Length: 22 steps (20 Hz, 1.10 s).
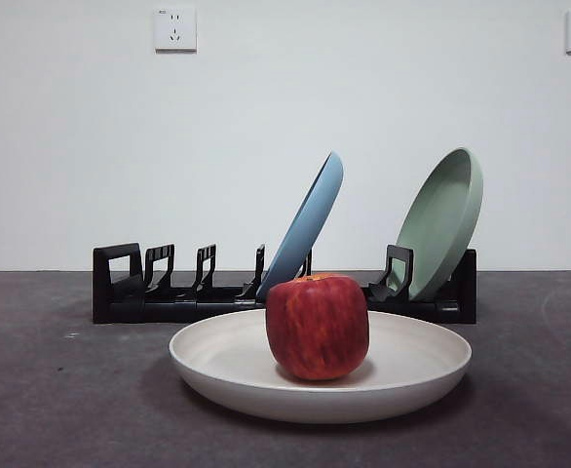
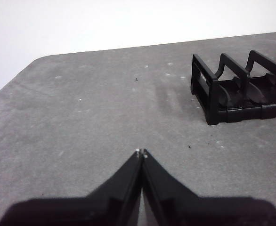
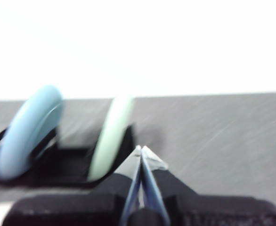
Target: Take the yellow plate from the plate rack,put the plate on the table,take the apple from the table,put the apple in the plate
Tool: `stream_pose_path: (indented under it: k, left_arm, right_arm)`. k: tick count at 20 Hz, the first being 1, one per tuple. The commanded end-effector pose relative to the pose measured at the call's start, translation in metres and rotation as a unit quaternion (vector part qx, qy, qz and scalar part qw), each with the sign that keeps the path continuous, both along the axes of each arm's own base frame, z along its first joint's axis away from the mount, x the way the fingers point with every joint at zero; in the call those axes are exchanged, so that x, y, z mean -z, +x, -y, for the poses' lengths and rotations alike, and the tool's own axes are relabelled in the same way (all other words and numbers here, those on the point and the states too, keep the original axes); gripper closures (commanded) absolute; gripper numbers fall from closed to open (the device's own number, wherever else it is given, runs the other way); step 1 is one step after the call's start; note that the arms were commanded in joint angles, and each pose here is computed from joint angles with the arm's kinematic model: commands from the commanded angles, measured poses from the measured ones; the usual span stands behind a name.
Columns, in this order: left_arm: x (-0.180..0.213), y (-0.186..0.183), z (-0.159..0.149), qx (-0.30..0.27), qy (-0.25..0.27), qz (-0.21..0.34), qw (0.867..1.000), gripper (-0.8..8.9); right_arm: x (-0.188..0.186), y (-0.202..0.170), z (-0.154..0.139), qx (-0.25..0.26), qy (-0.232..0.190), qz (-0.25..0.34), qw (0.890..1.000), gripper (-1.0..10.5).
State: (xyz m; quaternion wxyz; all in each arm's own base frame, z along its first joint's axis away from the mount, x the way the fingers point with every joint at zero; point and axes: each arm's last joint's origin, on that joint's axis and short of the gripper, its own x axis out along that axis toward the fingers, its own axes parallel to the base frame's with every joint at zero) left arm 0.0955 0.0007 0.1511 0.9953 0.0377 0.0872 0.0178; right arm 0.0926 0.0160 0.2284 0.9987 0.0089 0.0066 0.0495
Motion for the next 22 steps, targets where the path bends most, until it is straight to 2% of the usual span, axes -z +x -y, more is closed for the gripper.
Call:
stream_pose_path:
  k: [1,6,11,22]
  left_arm:
    - [0.004,0.001,0.000,0.000,0.001,-0.004,1.000,8.16]
    - [0.004,0.001,0.000,0.000,0.001,-0.004,1.000,8.16]
    - [0.004,0.001,0.000,0.000,0.001,-0.004,1.000,8.16]
    - [0.004,0.001,0.000,0.000,0.001,-0.004,1.000,8.16]
  right_arm:
    - [0.016,-0.002,0.004,0.016,-0.011,0.001,1.000,9.5]
    - [0.039,-0.003,0.005,0.019,-0.011,-0.001,1.000,9.5]
    - [0.056,0.000,0.003,-0.004,-0.012,-0.017,1.000,9.5]
    - [0.074,0.003,0.001,-0.031,-0.010,-0.048,0.998,9.5]
